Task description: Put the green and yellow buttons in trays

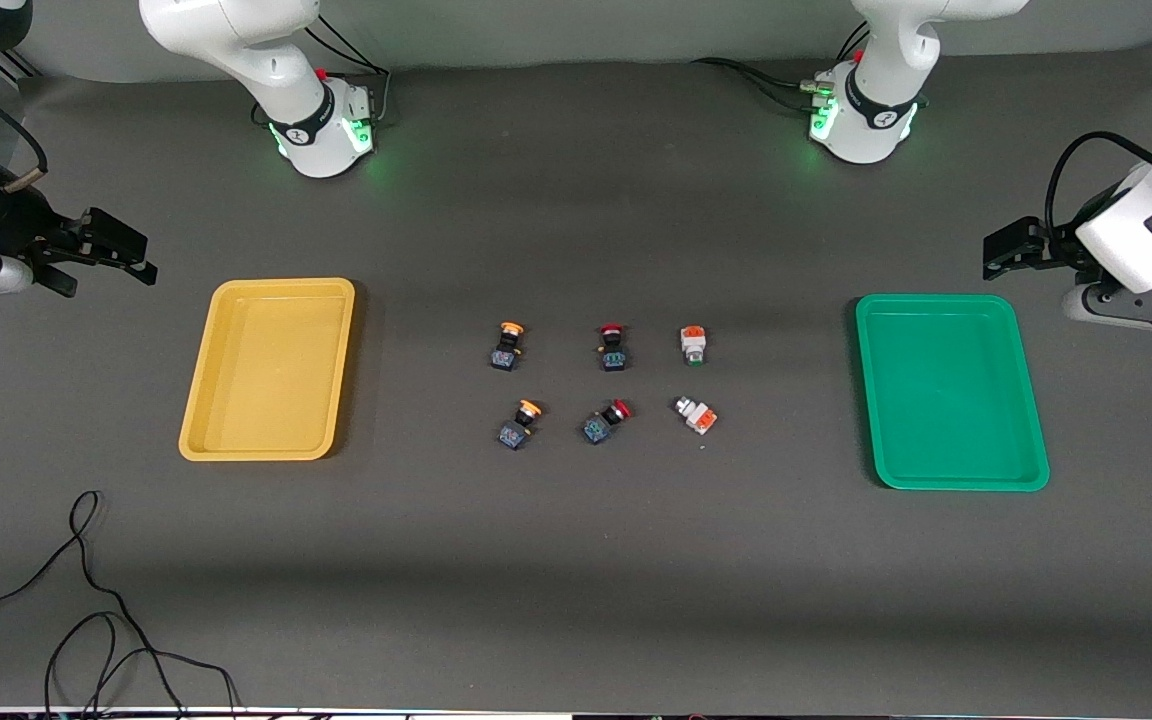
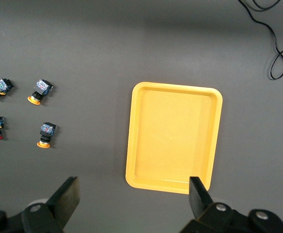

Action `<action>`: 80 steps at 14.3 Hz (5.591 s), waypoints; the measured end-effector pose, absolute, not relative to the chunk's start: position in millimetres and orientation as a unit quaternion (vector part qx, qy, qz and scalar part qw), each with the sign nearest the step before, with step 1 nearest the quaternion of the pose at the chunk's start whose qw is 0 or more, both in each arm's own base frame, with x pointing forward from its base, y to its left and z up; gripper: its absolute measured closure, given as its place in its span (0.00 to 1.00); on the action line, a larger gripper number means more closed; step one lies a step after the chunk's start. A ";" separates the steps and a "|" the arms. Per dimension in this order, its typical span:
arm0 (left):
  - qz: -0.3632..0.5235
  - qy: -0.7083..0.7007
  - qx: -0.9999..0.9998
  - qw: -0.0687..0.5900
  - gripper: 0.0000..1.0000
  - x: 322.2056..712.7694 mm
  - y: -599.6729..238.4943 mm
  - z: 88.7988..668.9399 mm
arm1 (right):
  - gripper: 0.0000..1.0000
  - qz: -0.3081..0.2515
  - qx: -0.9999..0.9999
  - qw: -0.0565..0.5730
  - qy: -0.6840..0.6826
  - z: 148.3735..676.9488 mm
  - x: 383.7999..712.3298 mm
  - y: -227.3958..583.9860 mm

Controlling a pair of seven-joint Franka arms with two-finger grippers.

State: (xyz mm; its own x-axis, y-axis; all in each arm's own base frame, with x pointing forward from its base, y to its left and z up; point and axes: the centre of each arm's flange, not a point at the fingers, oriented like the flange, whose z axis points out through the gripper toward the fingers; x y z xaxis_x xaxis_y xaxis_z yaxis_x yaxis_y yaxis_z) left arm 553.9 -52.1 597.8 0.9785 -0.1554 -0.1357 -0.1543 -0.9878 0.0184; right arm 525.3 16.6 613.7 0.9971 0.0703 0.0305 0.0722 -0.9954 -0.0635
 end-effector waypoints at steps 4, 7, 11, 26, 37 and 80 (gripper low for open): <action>-0.069 -0.078 0.995 0.004 0.00 553.9 -52.0 597.8 | 0.00 -0.012 -0.999 0.032 -0.035 613.4 524.9 16.6; -0.069 -0.078 0.995 0.004 0.00 553.9 -52.0 597.7 | 0.00 -0.003 -0.999 0.032 -0.035 611.4 523.0 16.7; -0.070 -0.078 0.995 0.004 0.00 554.0 -52.0 596.8 | 0.00 0.009 -0.999 0.032 -0.035 607.0 522.2 17.0; -0.067 -0.099 0.993 -0.011 0.00 526.1 -227.7 532.1 | 0.00 0.069 -0.992 0.038 0.095 478.9 515.1 210.2; -0.044 0.000 0.999 -0.008 0.00 479.8 -357.1 454.5 | 0.00 0.066 -0.986 0.010 0.153 289.6 497.5 332.3; -0.088 0.055 0.995 0.011 0.59 583.1 -64.4 463.5 | 0.44 0.062 -0.995 0.048 0.069 192.1 495.9 -111.9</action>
